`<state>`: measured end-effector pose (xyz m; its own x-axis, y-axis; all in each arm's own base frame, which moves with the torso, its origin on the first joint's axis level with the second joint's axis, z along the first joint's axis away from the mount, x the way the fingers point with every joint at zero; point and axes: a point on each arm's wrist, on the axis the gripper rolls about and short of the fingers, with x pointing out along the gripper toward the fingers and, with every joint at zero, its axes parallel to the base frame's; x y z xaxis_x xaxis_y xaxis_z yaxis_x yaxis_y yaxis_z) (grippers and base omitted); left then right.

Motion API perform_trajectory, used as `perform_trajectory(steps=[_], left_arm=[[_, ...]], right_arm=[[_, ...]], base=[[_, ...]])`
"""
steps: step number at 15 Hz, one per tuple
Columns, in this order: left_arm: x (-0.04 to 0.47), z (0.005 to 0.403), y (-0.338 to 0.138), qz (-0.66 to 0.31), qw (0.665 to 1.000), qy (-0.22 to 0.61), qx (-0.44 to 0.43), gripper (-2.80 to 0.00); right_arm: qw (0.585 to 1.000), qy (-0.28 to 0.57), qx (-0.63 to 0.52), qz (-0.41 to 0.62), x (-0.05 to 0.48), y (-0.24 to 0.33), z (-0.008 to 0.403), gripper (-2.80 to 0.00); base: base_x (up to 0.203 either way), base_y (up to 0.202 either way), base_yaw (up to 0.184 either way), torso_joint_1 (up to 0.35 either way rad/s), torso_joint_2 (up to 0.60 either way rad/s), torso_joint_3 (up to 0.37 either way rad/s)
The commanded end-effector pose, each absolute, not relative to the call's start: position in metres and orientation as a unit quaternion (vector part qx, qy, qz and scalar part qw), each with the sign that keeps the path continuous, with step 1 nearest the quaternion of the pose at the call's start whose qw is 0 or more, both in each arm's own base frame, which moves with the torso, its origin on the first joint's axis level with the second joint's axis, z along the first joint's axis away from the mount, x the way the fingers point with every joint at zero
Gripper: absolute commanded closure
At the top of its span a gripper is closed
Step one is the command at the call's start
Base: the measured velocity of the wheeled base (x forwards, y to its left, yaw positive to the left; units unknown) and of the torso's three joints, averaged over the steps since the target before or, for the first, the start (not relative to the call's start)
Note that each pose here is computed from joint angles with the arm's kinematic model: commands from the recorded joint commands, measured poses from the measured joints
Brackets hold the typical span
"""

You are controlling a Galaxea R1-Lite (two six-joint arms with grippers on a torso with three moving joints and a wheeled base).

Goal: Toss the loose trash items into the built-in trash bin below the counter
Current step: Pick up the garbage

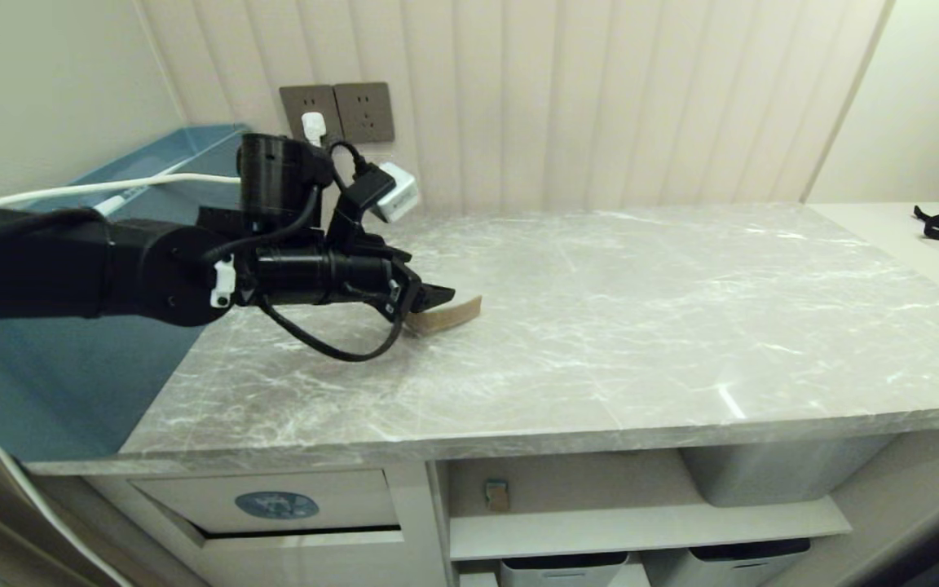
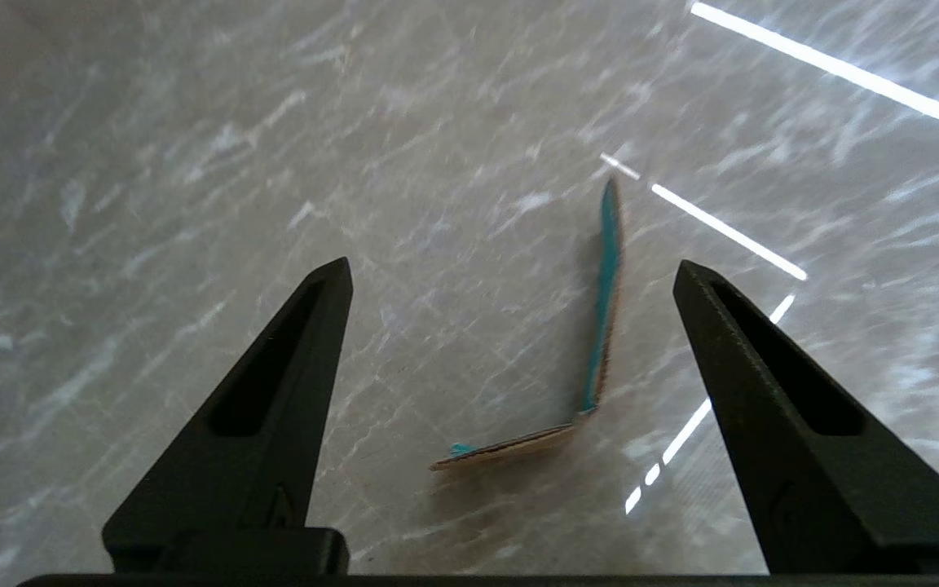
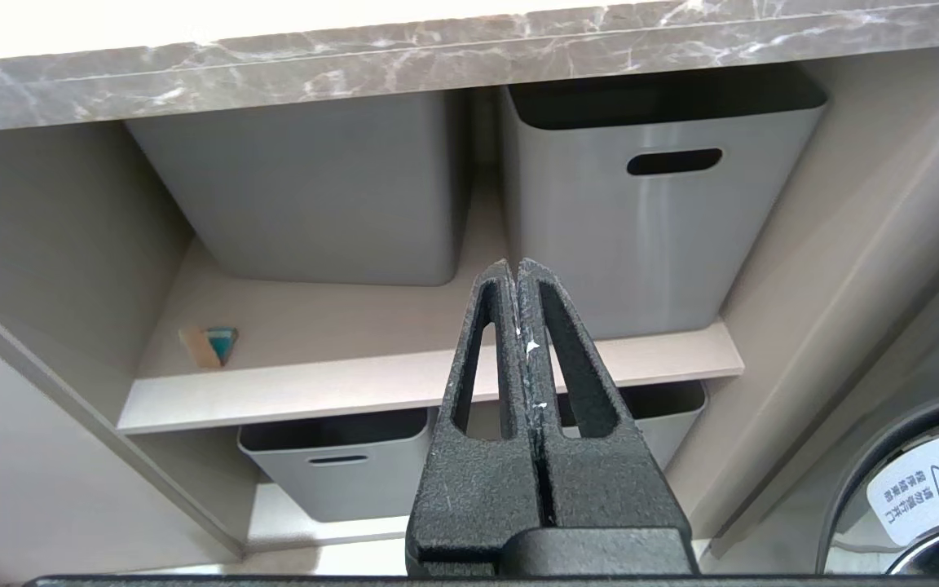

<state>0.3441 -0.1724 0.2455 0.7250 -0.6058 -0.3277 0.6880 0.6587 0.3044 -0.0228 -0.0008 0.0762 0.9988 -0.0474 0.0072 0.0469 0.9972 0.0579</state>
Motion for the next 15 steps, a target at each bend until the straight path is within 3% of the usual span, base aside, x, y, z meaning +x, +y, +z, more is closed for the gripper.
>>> perform_trajectory(steps=[1, 12, 13, 15], left_arm=[[0.351, 0.232, -0.178, -0.362, 0.901, 0.114, 0.211, -2.8], [0.362, 0.206, -0.185, -0.366, 0.894, 0.146, 0.215, -2.8], [0.363, 0.205, -0.185, -0.365, 0.894, 0.147, 0.215, 0.0], [0.365, 0.203, -0.187, -0.365, 0.895, 0.142, 0.214, 0.0]], right_arm=[[0.999, -0.003, 0.029, -0.024, -0.023, -0.001, 0.076, 0.0], [0.999, -0.003, 0.029, -0.023, -0.023, -0.001, 0.076, 0.0], [0.999, -0.003, 0.028, -0.024, -0.023, -0.001, 0.076, 0.0], [0.999, -0.003, 0.028, -0.024, -0.023, -0.001, 0.076, 0.0]], base=[[0.0, 0.0, 0.0, 0.0, 0.0, 0.0], [0.0, 0.0, 0.0, 0.0, 0.0, 0.0], [0.0, 0.0, 0.0, 0.0, 0.0, 0.0], [0.0, 0.0, 0.0, 0.0, 0.0, 0.0]])
